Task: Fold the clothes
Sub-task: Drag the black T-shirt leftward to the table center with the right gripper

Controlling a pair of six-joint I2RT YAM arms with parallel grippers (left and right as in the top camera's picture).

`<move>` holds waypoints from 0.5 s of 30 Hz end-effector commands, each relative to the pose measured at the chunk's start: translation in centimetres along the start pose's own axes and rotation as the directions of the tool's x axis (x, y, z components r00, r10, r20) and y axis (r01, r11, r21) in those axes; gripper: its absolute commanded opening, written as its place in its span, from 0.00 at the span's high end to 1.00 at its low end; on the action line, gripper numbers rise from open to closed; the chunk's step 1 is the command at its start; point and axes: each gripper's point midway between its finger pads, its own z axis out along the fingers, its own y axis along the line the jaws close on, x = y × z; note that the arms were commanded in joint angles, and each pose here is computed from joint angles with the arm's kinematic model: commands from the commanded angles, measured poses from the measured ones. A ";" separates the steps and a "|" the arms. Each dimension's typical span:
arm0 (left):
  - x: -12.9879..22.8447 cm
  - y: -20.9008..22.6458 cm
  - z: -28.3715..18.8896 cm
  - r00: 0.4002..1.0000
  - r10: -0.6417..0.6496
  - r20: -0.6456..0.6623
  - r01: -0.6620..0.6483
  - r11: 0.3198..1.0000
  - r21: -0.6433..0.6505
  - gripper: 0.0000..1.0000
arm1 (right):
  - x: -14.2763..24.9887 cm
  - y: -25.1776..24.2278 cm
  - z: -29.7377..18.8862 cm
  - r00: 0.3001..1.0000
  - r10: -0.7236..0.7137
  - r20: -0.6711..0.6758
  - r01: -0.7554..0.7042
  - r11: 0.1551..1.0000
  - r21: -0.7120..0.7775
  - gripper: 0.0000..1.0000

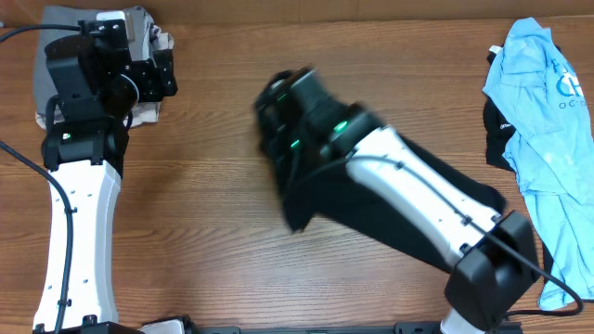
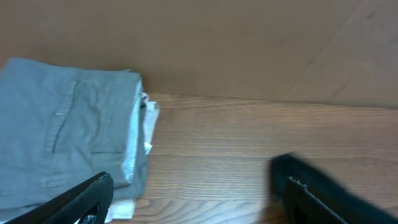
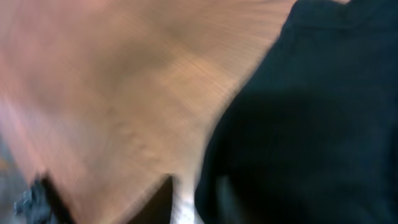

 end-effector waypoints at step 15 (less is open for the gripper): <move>1.5 -7.1 0.4 0.978 0.209 -0.021 -0.196 0.945 0.261 0.10 | 0.5 -13.3 -6.4 0.918 0.394 0.039 -0.395 0.901 0.178 0.12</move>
